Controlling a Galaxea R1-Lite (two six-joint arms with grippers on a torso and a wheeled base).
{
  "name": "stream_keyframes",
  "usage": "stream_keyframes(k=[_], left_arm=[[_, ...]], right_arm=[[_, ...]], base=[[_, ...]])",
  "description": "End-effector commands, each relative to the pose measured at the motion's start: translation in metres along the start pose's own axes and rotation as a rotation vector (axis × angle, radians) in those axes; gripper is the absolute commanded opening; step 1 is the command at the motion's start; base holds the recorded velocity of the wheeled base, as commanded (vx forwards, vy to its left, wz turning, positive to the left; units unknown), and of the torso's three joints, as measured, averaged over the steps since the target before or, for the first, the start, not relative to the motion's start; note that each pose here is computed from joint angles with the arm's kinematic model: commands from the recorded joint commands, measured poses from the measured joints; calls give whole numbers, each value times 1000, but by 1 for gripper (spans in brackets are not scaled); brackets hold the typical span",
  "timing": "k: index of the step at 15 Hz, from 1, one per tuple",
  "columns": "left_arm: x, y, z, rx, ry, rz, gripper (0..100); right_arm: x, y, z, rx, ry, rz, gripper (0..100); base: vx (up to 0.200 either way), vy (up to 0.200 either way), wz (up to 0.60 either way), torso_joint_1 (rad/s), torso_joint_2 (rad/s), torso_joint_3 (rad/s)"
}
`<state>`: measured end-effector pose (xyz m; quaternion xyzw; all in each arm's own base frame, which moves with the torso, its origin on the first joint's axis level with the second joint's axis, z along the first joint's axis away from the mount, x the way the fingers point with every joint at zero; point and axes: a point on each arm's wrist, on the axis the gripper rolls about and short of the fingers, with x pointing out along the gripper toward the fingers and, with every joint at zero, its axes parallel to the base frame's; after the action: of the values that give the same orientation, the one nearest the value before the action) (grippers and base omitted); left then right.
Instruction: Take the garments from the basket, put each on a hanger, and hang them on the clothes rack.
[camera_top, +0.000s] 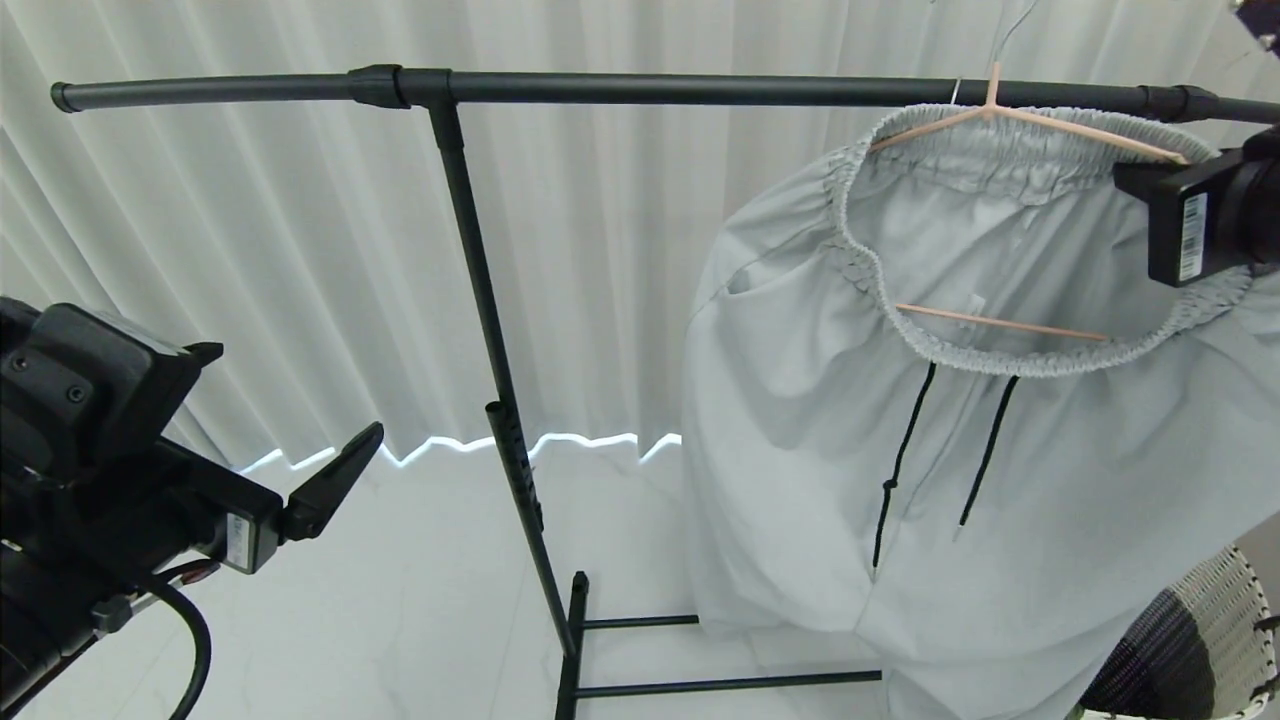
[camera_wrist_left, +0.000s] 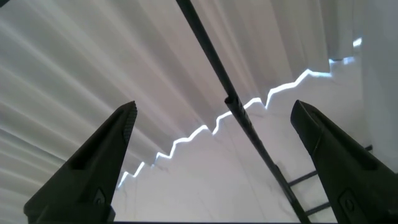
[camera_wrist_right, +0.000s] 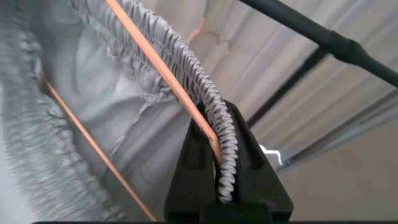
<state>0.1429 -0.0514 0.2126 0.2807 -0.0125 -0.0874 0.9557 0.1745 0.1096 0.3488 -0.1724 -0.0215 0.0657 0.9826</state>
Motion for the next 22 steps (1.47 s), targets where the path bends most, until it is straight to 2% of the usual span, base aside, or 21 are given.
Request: stream_keyframes(k=[1, 6, 12, 15, 22], left_arm=[[0, 0, 0, 0, -3, -3, 100], [-1, -3, 2, 4, -15, -23, 100], [-2, -3, 2, 5, -18, -21, 100], [-3, -2, 3, 5, -22, -18, 100], [-2, -3, 4, 18, -26, -25, 100]], right_arm=[[9, 7, -1, -9, 13, 13, 0], [31, 16, 9, -6, 5, 11, 0], [76, 41, -1, 8, 45, 12, 0], [91, 42, -8, 1, 76, -29, 0], [100, 46, -9, 6, 86, -42, 0]], base=[[200, 0, 0, 2, 2, -2], [0, 0, 0, 0, 0, 0], [0, 0, 0, 0, 0, 0], [0, 0, 0, 0, 0, 0], [0, 0, 0, 0, 0, 0]])
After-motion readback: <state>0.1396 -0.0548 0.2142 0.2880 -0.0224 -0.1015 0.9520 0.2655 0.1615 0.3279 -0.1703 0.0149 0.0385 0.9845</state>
